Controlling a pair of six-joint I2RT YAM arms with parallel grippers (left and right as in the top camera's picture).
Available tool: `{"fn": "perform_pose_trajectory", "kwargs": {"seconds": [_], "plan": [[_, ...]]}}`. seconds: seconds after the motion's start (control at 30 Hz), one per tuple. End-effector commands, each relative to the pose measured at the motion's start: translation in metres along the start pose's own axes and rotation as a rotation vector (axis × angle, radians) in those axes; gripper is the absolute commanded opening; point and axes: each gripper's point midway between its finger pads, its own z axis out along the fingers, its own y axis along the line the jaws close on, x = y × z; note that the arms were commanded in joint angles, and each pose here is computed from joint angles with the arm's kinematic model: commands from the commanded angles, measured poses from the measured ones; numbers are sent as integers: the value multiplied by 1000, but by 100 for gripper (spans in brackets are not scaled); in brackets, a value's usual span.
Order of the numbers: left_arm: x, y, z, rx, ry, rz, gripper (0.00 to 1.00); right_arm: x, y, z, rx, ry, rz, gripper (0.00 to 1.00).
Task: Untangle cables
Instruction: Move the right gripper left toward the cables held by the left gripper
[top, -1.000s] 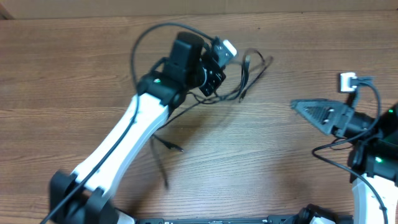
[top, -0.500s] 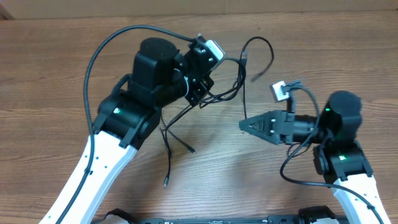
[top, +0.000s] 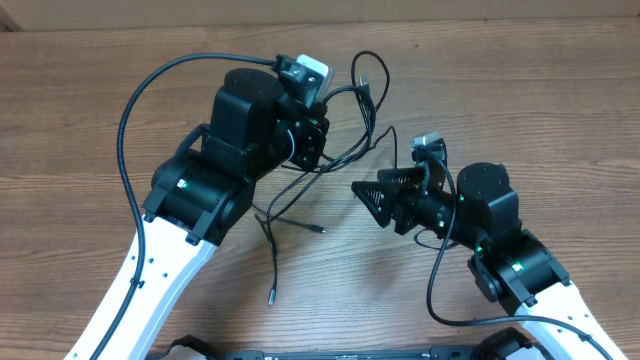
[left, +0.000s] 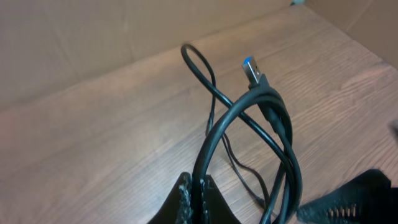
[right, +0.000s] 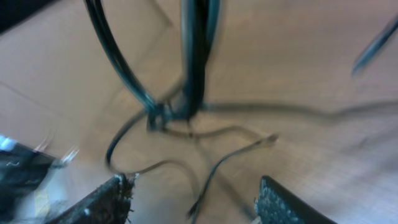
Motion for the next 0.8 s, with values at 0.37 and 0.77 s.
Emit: {"fn": "perform_pose_trajectory", "kwargs": {"seconds": [0.37,0.77], "plan": [[15,-17,-10,81,78,-252,4,-33,3,-2,58,-148,-143,39],[23,-29,-11,125,115,-253,4,-32,-3,-2,90,-146,-135,4]]}}
